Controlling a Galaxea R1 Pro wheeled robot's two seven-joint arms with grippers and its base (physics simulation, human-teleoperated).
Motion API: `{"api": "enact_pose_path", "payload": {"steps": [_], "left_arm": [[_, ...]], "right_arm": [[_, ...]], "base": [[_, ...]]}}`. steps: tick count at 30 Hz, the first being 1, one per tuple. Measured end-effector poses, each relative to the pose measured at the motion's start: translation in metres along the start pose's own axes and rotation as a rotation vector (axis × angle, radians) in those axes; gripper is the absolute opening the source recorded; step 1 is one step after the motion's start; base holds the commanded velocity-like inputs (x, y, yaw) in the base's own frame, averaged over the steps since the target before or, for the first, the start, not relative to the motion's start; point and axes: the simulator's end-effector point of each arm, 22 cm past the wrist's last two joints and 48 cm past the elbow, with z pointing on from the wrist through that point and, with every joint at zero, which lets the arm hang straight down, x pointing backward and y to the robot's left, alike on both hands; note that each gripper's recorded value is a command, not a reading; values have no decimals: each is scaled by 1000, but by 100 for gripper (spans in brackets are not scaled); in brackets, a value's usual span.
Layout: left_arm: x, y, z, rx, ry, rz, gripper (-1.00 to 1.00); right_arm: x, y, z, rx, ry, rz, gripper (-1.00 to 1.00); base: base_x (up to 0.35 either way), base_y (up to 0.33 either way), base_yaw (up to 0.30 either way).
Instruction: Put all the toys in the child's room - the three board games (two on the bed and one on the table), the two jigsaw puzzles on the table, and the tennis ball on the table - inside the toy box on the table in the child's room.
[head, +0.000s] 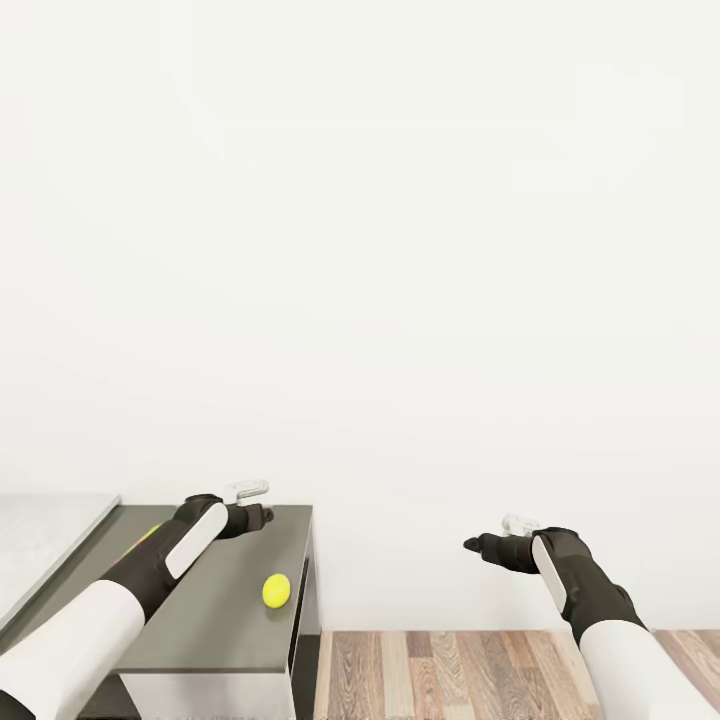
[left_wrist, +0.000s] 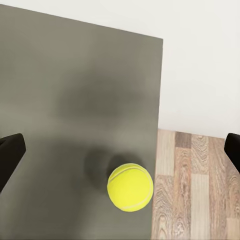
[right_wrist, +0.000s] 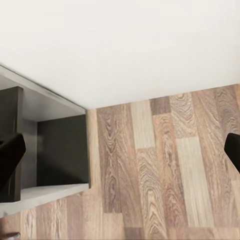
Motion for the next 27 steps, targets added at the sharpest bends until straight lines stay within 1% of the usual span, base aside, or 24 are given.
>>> {"api": "enact_pose_path", "payload": {"steps": [5, 10, 16, 21, 27], "left_arm": [[4, 0, 4, -2, 10, 0, 100], [9, 0, 7, -1, 26, 2, 100], [25, 0, 11, 1, 88, 16, 100], [32, -1, 14, 1, 112, 21, 100], [47, 3, 19, -10, 162, 29, 100]], "right_arm": [[3, -2, 3, 2, 8, 1, 100], [6, -3, 6, 4, 15, 3, 100], [10, -4, 10, 6, 24, 4, 100], [13, -5, 13, 8, 32, 5, 100], [17, -7, 17, 10, 41, 8, 100]], "base": [[0, -22, 0], [0, -173, 0], [0, -55, 0], [0, -6, 0], [0, -1, 0]]}}
